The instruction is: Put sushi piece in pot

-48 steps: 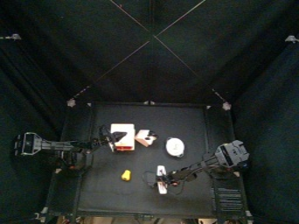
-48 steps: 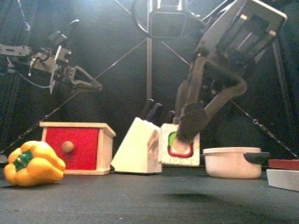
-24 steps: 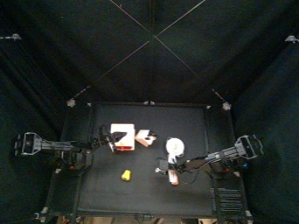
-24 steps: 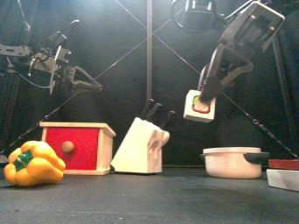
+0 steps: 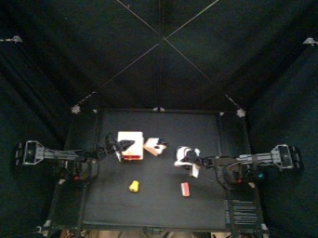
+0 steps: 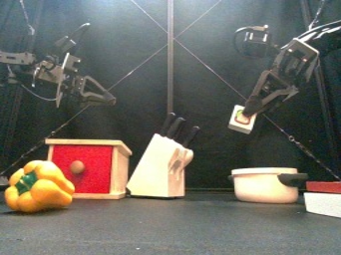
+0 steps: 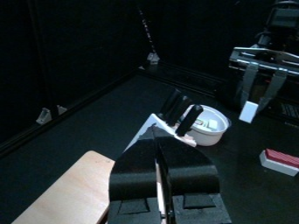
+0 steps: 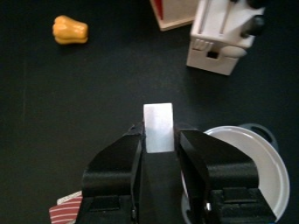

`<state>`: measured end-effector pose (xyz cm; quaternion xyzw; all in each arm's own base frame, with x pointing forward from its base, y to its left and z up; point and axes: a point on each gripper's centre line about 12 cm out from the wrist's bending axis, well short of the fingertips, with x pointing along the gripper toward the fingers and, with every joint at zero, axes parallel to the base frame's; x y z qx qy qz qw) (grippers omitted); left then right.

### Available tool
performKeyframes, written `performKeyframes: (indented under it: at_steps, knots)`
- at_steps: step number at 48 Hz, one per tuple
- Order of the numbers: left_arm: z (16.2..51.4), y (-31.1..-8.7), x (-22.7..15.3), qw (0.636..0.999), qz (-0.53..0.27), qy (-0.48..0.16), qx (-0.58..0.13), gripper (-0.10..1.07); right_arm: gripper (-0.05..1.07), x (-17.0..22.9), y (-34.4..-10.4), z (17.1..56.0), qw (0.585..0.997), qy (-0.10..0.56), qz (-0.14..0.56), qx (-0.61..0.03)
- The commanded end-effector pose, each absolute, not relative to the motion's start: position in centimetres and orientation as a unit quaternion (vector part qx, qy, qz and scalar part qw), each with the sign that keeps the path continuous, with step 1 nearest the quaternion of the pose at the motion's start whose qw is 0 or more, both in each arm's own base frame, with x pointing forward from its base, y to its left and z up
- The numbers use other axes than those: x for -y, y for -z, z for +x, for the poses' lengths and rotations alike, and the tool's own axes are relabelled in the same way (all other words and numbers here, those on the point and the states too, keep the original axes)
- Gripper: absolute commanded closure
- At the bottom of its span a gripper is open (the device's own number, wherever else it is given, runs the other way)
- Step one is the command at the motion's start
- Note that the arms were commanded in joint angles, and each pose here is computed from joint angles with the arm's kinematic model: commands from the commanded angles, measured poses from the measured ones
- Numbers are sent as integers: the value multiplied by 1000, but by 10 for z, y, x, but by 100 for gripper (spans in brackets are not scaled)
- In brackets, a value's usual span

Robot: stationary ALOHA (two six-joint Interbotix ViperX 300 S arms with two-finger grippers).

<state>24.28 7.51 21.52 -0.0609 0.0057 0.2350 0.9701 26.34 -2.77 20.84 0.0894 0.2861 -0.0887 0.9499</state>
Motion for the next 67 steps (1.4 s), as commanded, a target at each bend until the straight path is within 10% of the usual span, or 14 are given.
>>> performKeyframes:
  at_steps: [1, 67]
  knots:
    - [245, -219, -76, 970, -60, -235, 2, 76, 48, 38, -209, 255, 952, 105, 110, -264]
    - [246, -218, -76, 970, -59, -235, -1, 76, 20, 72, -180, 224, 929, 189, 195, -252]
